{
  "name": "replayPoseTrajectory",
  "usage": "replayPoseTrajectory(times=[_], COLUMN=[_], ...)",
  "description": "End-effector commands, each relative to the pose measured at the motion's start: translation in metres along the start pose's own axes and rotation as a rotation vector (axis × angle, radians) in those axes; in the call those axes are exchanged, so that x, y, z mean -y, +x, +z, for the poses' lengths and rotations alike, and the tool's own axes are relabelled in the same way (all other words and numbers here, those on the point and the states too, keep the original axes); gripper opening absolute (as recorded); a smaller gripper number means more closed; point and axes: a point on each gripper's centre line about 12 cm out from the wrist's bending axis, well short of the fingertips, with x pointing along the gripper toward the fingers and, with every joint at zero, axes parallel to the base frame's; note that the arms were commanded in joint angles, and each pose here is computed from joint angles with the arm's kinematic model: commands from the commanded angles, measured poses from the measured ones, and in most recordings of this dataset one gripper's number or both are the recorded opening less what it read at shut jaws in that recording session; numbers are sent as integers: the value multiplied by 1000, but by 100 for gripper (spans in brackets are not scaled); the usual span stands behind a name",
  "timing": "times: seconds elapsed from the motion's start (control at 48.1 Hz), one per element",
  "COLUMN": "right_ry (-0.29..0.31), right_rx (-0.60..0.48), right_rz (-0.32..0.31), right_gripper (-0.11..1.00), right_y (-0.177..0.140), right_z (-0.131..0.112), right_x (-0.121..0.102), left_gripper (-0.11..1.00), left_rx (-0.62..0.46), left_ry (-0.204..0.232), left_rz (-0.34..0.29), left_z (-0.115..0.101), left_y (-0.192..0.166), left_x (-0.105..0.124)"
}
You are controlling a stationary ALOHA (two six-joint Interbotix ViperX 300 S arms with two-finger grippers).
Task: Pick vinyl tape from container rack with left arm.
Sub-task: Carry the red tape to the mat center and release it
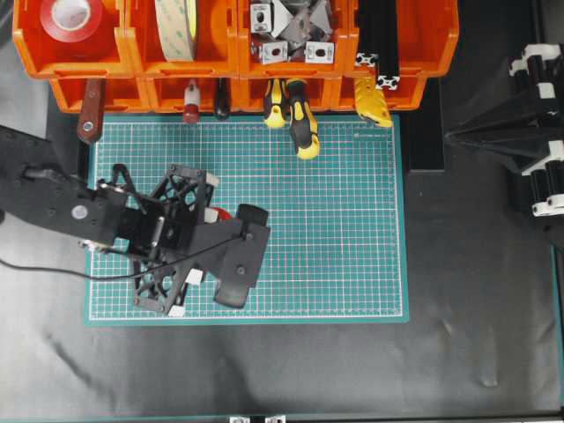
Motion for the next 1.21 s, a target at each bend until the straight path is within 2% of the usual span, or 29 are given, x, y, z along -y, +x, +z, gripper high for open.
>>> replayPoseTrajectory(times=[0.0, 0.562, 0.624, 0.832, 0.895, 0.957, 1.186], right_ry=[3, 5, 3, 3, 5, 5, 3], right_rx=[28, 18, 20, 20, 21, 20, 20], right_rz=[0, 0, 0, 0, 0, 0, 0], right_gripper=[1, 1, 1, 1, 1, 1, 1], right_y=[2, 4, 4, 4, 4, 4, 3], right_z=[12, 10, 10, 10, 10, 10, 11], right_x=[0, 0, 0, 0, 0, 0, 0], left_gripper=[19, 21, 28, 75, 85, 88, 86], left_rx=[26, 53, 69, 102, 101, 96, 144], left_ry=[-1, 0, -2, -1, -1, -7, -22], left_rz=[3, 0, 1, 0, -1, -1, -5], left_z=[3, 5, 6, 9, 8, 7, 1], left_y=[-3, 7, 7, 7, 7, 8, -19], left_x=[-2, -1, -2, -2, -1, -1, 0])
